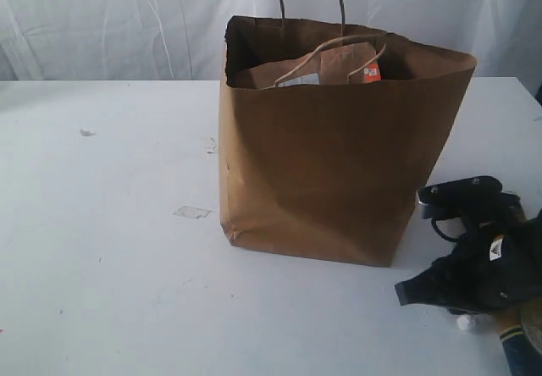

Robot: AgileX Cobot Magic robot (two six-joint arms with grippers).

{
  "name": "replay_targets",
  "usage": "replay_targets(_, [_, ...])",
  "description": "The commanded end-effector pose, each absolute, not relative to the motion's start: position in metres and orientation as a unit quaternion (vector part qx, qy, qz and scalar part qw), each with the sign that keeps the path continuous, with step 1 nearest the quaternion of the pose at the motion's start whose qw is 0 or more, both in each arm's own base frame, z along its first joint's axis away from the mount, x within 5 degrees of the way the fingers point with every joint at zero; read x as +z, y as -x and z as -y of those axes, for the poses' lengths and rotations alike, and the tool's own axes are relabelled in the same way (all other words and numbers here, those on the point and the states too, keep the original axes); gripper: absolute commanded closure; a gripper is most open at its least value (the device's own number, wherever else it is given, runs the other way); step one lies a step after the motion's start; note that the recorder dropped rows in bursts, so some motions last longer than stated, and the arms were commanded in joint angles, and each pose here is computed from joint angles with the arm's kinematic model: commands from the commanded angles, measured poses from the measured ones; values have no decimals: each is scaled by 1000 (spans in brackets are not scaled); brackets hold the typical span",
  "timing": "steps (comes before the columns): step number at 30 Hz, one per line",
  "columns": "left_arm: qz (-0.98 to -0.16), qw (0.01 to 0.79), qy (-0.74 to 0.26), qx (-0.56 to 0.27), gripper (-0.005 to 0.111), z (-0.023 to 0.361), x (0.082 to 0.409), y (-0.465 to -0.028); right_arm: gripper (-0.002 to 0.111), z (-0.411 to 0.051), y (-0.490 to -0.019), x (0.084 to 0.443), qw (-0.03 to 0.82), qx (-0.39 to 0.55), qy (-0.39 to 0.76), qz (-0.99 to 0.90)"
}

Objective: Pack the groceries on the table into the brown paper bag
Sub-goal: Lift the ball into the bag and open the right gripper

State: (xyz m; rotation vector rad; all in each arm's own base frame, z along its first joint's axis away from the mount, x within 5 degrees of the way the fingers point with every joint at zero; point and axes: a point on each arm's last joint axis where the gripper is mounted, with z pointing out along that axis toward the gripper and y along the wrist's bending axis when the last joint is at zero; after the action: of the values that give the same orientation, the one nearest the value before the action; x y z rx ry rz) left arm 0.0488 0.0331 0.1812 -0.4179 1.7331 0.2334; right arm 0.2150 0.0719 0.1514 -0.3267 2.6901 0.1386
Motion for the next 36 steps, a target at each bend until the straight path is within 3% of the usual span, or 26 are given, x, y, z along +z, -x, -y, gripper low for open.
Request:
replay_targets(1, [-755, 623, 176, 106, 107, -33, 180, -49, 108, -79, -202, 182, 269, 73, 132, -951])
replay_targets(11, [-755, 623, 176, 106, 107, -33, 180, -49, 108, -65, -143, 287, 477, 170, 101, -857])
replay_targets(15, [-755, 623, 176, 106, 107, -33, 180, -49, 108, -54, -121, 334, 576, 239, 36, -781])
replay_targets(20, [-755, 624, 174, 104, 107, -33, 180, -49, 108, -59, -125, 368, 535, 244, 40, -808])
replay_targets(27, [-756, 624, 172, 102, 107, -33, 180, -49, 108, -93, -200, 407, 425, 162, 150, -878])
replay_targets(36, [-756, 624, 172, 102, 107, -33, 180, -49, 108, -123, -281, 398, 371, 131, 161, -905])
